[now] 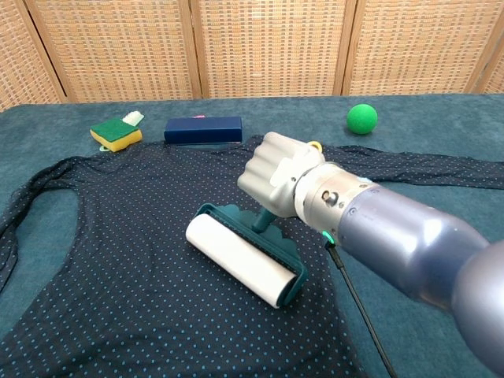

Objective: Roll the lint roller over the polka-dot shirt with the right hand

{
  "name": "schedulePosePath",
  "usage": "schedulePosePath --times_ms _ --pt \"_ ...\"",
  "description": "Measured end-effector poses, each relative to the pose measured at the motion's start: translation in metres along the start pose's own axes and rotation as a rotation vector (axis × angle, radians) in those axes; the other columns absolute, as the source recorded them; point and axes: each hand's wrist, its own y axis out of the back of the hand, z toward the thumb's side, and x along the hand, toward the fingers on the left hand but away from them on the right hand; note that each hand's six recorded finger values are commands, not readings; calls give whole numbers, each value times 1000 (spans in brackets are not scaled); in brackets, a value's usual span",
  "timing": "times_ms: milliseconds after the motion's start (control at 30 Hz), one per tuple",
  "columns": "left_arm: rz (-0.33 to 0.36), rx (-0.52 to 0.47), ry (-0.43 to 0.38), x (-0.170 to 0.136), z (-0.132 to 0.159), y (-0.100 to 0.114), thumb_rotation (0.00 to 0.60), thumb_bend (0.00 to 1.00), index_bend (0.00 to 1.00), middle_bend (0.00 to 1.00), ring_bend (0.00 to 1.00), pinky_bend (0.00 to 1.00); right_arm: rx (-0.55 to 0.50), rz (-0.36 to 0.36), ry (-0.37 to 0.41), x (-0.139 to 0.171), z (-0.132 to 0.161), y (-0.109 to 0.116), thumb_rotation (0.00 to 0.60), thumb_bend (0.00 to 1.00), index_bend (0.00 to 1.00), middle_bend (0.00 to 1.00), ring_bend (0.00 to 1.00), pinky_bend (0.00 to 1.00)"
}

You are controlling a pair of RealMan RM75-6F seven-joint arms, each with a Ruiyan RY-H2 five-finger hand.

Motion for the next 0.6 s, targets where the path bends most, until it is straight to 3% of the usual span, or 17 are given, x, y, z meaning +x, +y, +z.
schedulePosePath --times_ms 300,600 --pt "0 5 -1 0 1 -1 600 0 0 0 0 0 23 -115 89 24 34 26 600 942 685 1000 1000 1000" --pt "2 4 2 0 0 0 600 0 0 0 0 0 60 -104 45 16 25 14 600 941 676 1000 1000 1000"
